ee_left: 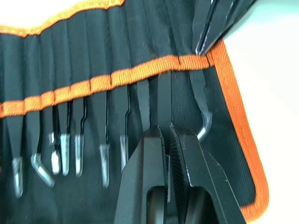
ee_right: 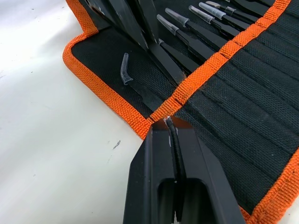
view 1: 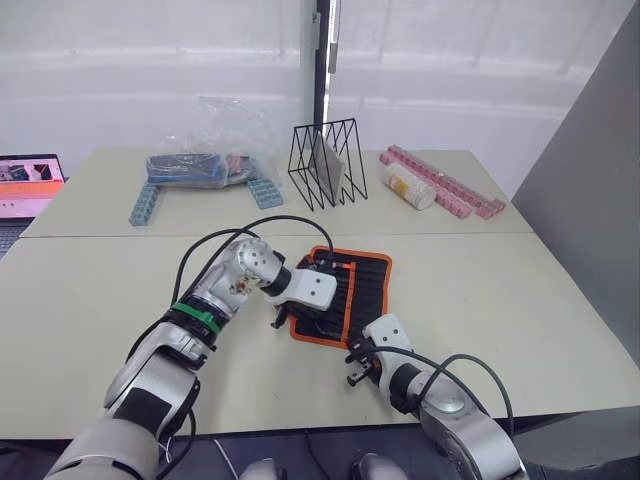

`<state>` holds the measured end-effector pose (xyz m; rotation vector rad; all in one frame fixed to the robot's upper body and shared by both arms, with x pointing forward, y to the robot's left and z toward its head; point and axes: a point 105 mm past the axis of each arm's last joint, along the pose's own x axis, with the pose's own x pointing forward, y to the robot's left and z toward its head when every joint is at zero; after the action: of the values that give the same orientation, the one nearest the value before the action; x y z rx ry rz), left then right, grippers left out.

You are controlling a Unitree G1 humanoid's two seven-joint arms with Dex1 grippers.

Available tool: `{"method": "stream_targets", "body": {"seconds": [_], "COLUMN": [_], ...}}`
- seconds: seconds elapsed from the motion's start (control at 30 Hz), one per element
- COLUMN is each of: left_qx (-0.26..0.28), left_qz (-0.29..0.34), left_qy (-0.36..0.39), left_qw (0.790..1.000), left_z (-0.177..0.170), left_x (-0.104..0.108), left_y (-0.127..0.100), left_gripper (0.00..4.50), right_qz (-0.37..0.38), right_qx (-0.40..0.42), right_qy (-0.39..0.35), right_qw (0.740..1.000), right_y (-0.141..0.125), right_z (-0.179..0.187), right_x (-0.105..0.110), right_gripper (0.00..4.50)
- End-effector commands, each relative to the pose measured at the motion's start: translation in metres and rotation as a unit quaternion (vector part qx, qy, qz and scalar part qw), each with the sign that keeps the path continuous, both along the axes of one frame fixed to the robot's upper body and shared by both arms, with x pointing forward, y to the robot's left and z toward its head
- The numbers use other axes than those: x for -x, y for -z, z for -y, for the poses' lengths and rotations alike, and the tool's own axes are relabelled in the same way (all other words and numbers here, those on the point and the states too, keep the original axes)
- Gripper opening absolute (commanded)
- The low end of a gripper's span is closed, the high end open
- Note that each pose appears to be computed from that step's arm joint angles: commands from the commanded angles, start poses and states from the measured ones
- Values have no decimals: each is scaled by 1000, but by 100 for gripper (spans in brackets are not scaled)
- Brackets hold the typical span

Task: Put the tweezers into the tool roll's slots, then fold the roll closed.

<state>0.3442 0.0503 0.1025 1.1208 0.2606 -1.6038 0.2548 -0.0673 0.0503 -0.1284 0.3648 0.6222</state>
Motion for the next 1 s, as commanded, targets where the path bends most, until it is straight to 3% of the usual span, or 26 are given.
{"method": "stream_targets", "body": {"seconds": [0.03,0.33,0.6,0.93,1.0], "left_qx": [11,20,21,80,96], "left_qz": [22,7,2,3,-6], "left_qy": [26,31,14,-14,-26], "left_qw": [999,999,1000,997,995], "left_z": [23,48,44,21,7], "left_x": [-1,4,2,4,9], "left_y": [-11,4,3,-46,-61], "left_gripper": [2,2,2,342,361], "right_qz": [-100,-100,-97,-97,-97], "right_qx": [26,25,24,27,28], "right_qy": [-7,-3,-1,-3,-5], "right_qw": [995,995,995,995,995], "right_y": [46,45,44,45,45], "right_z": [0,-1,0,2,2], "right_x": [21,22,21,20,19], "right_gripper": [0,0,0,0,0]}}
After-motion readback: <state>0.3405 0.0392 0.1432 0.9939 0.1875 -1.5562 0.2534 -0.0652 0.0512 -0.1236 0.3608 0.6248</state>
